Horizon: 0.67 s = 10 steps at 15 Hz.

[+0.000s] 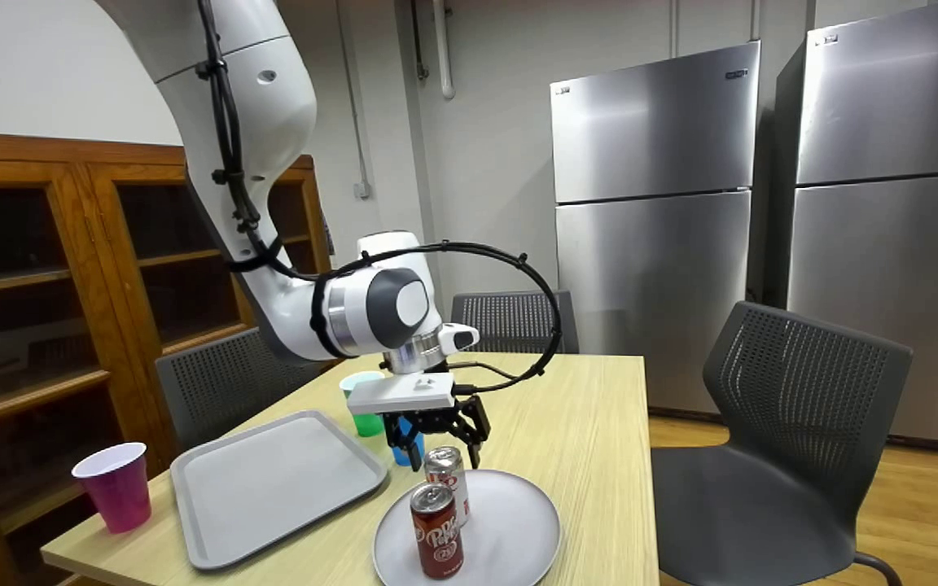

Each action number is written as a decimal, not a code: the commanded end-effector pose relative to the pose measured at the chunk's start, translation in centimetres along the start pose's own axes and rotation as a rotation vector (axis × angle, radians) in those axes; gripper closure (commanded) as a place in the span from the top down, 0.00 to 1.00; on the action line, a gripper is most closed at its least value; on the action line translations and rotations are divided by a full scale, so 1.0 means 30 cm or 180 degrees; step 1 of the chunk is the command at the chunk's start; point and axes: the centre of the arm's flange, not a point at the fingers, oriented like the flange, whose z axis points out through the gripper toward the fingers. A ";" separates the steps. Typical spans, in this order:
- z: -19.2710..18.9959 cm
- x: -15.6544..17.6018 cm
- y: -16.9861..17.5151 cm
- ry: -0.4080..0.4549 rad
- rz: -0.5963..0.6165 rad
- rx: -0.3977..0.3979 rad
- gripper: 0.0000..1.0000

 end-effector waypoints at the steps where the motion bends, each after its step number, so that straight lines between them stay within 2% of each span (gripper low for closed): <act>1: 0.008 0.000 -0.012 0.0059 -0.0012 0.0003 1.00; 5: 0.013 0.000 -0.014 0.0058 -0.0013 0.0010 1.00; 6: 0.012 0.000 -0.014 0.0064 -0.0021 0.0013 0.91; 7: 0.011 0.000 -0.015 0.0070 -0.0025 0.0015 0.74; 10: 0.011 0.000 -0.015 0.0079 -0.0032 0.0012 0.49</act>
